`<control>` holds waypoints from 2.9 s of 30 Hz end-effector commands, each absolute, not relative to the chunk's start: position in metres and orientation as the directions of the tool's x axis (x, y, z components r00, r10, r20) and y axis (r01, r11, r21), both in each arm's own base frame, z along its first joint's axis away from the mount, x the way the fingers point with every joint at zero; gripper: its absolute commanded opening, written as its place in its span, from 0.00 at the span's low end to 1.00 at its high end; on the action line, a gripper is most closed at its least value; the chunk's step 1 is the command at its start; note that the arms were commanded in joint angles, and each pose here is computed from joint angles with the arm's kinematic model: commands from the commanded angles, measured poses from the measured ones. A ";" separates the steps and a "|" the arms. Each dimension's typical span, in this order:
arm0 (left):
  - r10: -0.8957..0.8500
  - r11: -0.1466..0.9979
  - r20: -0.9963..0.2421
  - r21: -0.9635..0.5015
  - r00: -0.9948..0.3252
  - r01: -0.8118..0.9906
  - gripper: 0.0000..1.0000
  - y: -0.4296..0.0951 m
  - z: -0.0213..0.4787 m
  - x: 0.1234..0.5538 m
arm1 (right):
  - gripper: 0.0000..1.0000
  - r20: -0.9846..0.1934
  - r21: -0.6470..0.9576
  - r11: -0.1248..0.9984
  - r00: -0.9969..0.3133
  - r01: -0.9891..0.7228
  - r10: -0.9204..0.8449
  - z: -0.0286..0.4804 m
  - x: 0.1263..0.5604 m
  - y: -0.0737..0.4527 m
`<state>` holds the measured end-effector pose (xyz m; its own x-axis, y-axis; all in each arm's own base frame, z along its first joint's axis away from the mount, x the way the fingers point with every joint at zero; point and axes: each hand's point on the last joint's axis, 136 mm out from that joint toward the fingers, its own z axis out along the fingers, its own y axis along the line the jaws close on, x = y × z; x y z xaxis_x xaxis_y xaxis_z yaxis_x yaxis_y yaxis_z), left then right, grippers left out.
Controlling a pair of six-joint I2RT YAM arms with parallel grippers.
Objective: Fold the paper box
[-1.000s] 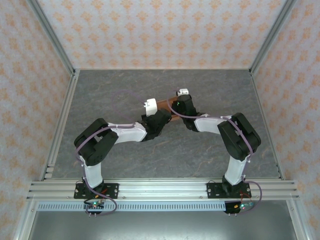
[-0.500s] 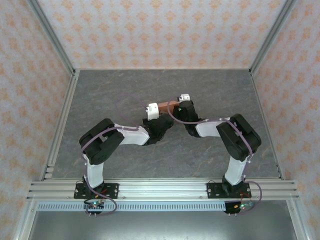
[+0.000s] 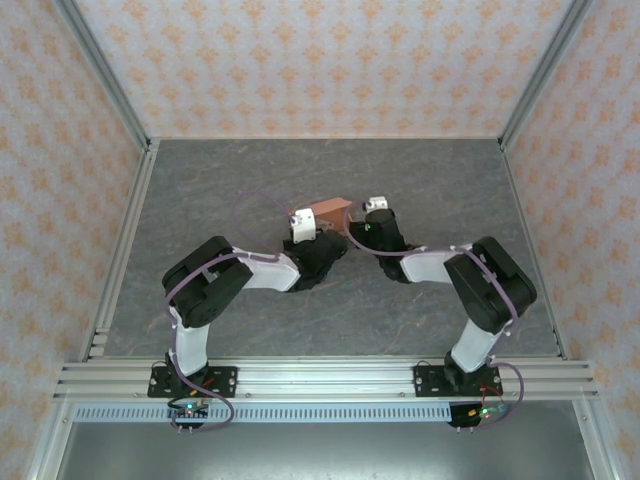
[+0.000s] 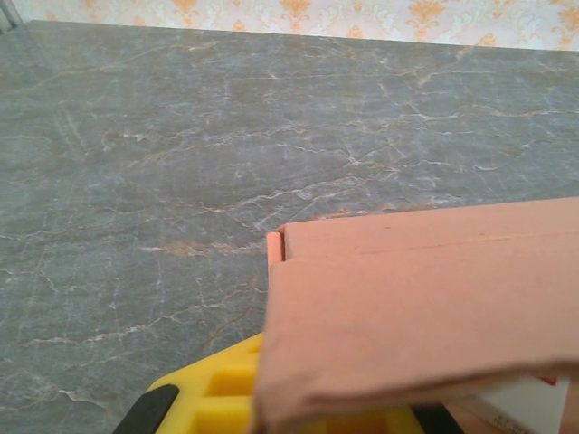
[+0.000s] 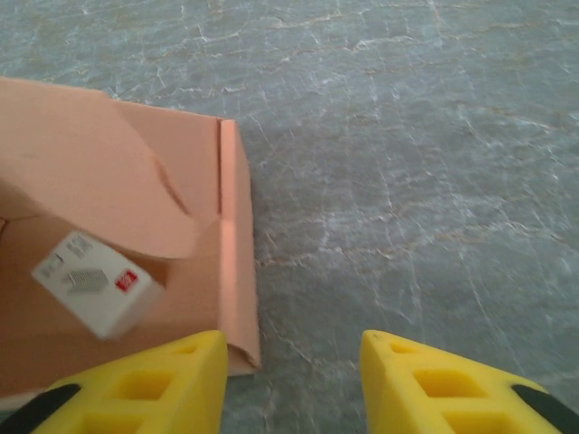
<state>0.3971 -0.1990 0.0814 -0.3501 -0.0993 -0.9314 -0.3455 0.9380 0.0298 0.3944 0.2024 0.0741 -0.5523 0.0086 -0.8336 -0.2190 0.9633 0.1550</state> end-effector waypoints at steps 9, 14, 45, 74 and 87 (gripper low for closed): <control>0.002 0.911 -0.914 0.169 -0.406 -0.376 0.00 -0.178 0.063 0.388 | 0.48 -0.800 0.179 0.964 -0.599 -0.198 0.025 0.133 0.351 0.177; 0.005 0.911 -0.913 0.173 -0.409 -0.376 0.00 -0.178 0.062 0.389 | 0.53 -0.771 0.333 0.920 -0.622 -0.207 0.139 0.192 0.372 0.184; 0.002 0.917 -0.910 0.166 -0.414 -0.363 0.26 -0.179 0.068 0.385 | 0.62 -0.544 0.433 0.890 -0.828 -0.141 0.133 0.117 0.426 0.239; 0.052 0.988 -0.784 0.131 -0.619 -0.083 0.65 -0.191 0.067 0.328 | 0.58 -0.542 0.404 0.906 -0.831 -0.125 0.127 0.106 0.433 0.237; 0.105 0.973 -0.705 -0.073 -0.701 0.219 0.66 -0.223 0.141 0.287 | 0.57 -0.558 0.377 0.915 -0.824 -0.142 0.102 0.107 0.434 0.237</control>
<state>0.2969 -0.2177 0.1264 -0.6727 0.0518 -0.7381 0.1399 0.9884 -0.0582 0.4283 0.2361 0.1035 -0.8342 0.1227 -0.5377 -0.1306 0.9032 0.4088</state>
